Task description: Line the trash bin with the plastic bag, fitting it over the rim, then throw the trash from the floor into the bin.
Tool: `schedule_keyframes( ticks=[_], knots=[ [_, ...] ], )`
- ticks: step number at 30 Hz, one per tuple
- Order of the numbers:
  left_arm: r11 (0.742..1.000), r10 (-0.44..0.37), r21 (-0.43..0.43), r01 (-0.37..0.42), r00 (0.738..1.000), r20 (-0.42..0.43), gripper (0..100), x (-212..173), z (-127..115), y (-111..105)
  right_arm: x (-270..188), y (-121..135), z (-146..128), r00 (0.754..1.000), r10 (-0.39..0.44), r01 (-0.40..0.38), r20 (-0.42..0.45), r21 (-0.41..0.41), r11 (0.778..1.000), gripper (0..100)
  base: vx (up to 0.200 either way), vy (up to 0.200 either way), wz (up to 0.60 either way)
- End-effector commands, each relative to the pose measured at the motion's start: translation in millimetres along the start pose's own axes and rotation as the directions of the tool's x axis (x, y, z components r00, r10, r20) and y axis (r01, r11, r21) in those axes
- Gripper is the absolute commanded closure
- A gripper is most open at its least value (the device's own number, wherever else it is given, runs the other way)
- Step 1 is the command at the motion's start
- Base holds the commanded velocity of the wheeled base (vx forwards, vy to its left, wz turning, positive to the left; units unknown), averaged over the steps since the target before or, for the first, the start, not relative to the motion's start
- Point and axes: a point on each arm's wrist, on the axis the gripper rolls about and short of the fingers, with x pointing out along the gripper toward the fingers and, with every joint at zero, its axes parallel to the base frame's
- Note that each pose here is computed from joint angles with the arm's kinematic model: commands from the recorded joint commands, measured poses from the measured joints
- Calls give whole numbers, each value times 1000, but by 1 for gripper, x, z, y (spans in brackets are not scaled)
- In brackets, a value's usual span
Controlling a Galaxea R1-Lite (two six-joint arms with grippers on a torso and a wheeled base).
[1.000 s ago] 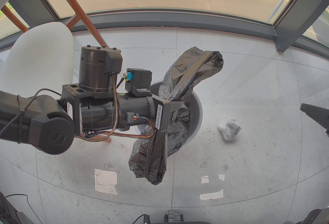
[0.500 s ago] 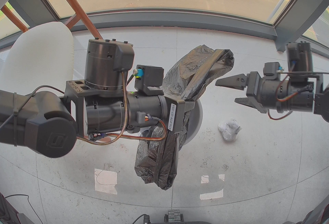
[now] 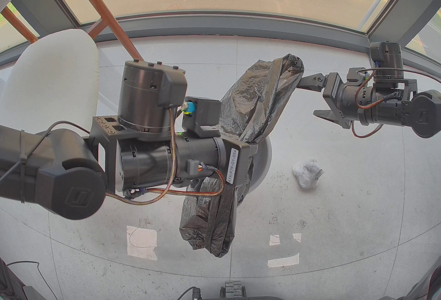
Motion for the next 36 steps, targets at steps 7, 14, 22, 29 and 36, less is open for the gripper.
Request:
schedule_keyframes(
  ticks=[7,14,22,29,36],
  knots=[
    [998,57,-11,-58,998,-18,100,14,-5,11,-44,28,-3,999,40,-40,-9,-19,999,0,0,0,0],
    [998,61,-13,-61,998,-2,100,15,0,11,-38,15,-15,999,1,-2,-48,-12,1000,0,0,0,0],
    [998,61,-13,-61,998,-2,100,15,0,11,-30,3,-22,996,-37,37,-82,2,999,0,0,0,0],
    [998,58,-12,-58,998,-2,100,15,0,10,-12,1,-20,999,-3,3,-47,-6,1000,0,0,0,0],
    [998,60,-12,-60,998,-2,100,15,0,10,12,-5,-22,1000,15,-15,-23,-20,1000,0,0,0,0]
  ],
)
